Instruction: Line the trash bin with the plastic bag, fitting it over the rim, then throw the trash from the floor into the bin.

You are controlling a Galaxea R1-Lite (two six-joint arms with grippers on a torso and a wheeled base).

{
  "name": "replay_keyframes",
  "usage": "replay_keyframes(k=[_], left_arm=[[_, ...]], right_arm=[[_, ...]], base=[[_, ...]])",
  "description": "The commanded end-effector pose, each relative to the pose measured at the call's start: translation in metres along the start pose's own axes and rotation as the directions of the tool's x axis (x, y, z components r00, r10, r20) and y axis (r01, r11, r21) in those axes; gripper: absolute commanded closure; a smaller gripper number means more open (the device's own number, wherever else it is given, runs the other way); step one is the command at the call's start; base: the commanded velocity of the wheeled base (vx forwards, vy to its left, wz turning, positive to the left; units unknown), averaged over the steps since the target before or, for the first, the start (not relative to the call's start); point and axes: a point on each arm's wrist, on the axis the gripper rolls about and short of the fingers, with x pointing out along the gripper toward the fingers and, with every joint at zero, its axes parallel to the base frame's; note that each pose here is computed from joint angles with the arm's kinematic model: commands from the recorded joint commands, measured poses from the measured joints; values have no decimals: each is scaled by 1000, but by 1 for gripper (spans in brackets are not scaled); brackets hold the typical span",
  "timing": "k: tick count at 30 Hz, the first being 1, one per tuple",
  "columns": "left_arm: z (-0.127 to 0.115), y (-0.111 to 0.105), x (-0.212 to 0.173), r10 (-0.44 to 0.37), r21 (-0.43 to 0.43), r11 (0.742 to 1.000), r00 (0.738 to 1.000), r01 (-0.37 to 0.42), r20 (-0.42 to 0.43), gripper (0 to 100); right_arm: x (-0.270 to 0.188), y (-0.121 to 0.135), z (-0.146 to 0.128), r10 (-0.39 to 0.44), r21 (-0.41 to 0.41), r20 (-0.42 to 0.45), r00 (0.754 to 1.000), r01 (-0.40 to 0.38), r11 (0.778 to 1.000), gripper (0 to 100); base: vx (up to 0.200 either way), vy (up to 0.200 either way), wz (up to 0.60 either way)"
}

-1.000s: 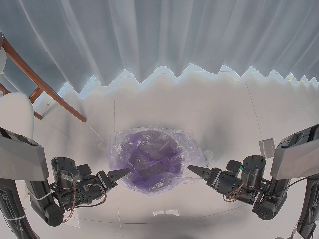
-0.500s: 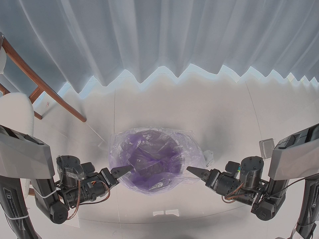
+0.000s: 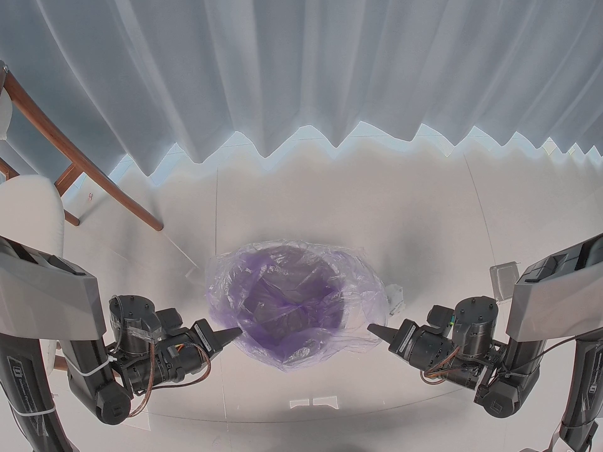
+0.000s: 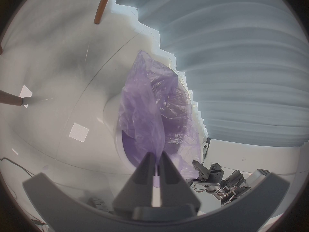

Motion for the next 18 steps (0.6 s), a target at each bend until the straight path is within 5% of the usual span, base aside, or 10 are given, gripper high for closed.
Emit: replay_keyframes(k=[1,9,18], left_arm=[[0,1,-1,8,0,1000,1000,-8,2,100],[4,-6,-20,27,8,1000,997,-28,69,100],[-13,23,-21,162,62,985,987,-161,-11,100]], right_arm=[[-1,1,-3,0,-6,2,1000,0,1000,100],[-10,-2,-13,-36,-14,-30,999,36,999,100],[-4,-16,-39,-103,-112,-119,988,89,990,100]], base=[[0,0,0],[0,0,0],[0,0,0]])
